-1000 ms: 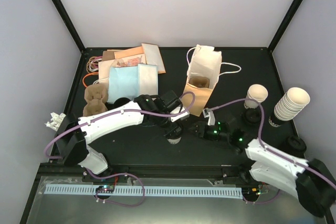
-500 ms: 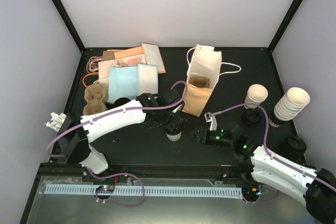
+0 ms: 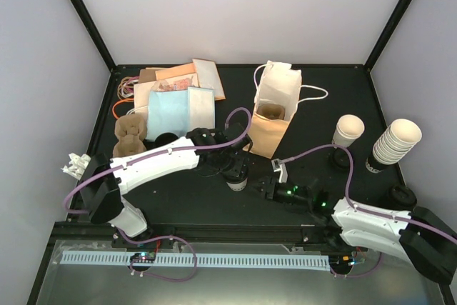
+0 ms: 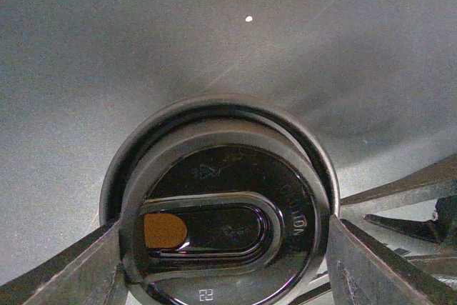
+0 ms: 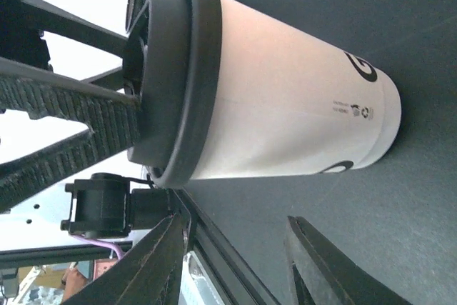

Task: Pack the takeout coffee

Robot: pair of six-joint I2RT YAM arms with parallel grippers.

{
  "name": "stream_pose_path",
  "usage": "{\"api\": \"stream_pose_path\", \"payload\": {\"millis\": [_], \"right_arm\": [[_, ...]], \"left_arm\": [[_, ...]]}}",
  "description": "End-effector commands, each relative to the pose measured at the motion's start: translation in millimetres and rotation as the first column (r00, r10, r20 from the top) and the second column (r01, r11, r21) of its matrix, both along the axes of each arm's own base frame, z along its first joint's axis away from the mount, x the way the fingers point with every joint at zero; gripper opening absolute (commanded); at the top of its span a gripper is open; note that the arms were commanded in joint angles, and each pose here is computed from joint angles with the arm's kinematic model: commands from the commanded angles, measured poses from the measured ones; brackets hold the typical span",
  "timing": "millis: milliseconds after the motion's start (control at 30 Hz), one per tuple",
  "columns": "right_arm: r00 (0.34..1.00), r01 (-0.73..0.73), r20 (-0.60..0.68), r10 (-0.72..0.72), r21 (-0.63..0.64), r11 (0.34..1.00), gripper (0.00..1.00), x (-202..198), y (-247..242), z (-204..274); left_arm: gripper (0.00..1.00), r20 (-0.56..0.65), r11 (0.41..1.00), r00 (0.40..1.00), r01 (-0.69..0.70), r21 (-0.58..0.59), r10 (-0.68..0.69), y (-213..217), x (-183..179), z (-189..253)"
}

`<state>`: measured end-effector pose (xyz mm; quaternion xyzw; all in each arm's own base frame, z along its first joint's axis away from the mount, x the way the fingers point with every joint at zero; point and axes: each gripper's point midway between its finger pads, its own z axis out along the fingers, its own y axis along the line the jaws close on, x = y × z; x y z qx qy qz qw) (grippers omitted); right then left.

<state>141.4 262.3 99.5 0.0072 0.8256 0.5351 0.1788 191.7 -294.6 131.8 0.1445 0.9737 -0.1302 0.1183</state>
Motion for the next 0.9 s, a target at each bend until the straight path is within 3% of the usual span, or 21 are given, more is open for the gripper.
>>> {"api": "stream_pose_path", "payload": {"millis": [0,567,700,867], "right_arm": [[0.998,0.044,0.044,-0.049,0.101,0.994,0.42,14,9,27],[0.995,0.095,0.016,-0.097,0.079,0.992,0.42,31,16,24],[0.983,0.167,-0.075,-0.169,-0.035,0.985,0.35,33,2,-7],[0.958,0.220,-0.166,-0.233,-0.096,0.971,0.35,21,-20,-48]], "left_arm": [[0.72,-0.077,0.996,0.997,-0.018,0.082,0.024,16,-19,-18],[0.69,-0.074,0.995,0.997,0.023,0.095,-0.016,12,-24,-20],[0.69,-0.075,0.994,0.997,0.027,0.103,-0.019,11,-25,-22],[0.68,-0.070,0.993,0.997,0.039,0.112,-0.032,10,-26,-23]]}}
